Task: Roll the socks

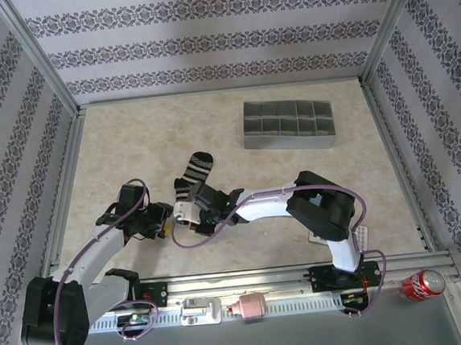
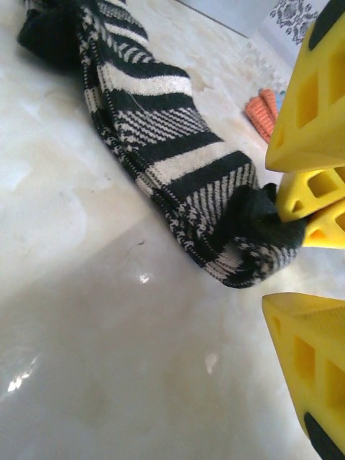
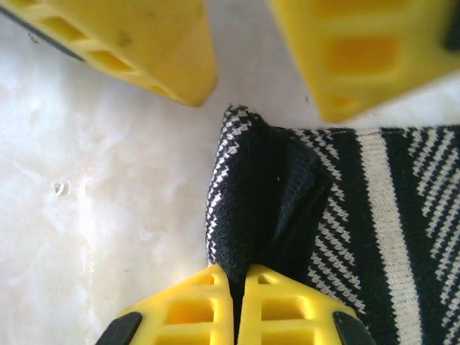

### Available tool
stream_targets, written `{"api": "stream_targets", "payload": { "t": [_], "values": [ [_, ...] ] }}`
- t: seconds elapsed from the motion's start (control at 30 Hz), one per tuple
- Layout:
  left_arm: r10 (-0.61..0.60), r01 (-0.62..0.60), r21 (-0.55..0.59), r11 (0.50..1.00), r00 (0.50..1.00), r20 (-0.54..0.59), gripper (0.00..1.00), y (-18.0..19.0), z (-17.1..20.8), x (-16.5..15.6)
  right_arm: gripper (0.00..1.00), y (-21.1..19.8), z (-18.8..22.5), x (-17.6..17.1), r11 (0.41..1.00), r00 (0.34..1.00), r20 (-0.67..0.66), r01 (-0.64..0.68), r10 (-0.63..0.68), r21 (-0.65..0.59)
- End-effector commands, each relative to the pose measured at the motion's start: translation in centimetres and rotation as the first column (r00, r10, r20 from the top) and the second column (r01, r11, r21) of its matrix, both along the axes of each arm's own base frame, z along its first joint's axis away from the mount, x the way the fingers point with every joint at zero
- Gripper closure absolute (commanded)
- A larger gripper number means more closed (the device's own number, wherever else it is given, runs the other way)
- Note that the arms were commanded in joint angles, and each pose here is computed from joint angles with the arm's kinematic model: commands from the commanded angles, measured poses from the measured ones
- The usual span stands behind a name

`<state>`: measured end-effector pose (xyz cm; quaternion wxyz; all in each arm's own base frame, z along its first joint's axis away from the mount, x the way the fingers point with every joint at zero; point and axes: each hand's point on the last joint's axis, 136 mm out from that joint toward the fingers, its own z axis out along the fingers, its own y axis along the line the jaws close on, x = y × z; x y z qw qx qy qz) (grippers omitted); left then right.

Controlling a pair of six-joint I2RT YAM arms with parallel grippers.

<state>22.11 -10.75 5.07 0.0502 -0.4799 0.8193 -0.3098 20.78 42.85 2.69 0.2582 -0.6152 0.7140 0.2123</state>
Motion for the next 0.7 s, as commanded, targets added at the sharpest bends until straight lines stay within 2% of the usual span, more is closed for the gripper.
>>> {"api": "stream_targets", "payload": {
  "t": [0.0, 0.27, 0.43, 0.67],
  "values": [
    [0.026, -0.028, -0.024, 0.999, 0.998, -0.053, 0.52, 0.1, 0.1, -1.1, 1.00, -2.4, -2.7, -2.0, 0.996, 0.974, -0.222, 0.030, -0.049, -0.089],
    [0.025, -0.027, -0.085, 0.996, 0.999, -0.025, 0.52, -0.7, 0.6, -0.9, 1.00, -2.3, -2.2, -1.7, 0.994, 0.892, -0.437, 0.102, -0.112, -0.046],
    [-0.003, 0.003, -0.145, 0.989, 1.000, 0.000, 0.52, -1.9, 0.2, -0.1, 1.00, -2.5, -2.3, -1.0, 0.984, 0.786, -0.595, 0.169, -0.168, -0.055],
    [0.013, -0.012, -0.154, 0.988, 1.000, 0.005, 0.51, -2.6, -1.1, 1.2, 1.00, -2.5, -2.6, -0.9, 0.976, 0.668, -0.718, 0.204, -0.194, -0.074]
  ]
}}
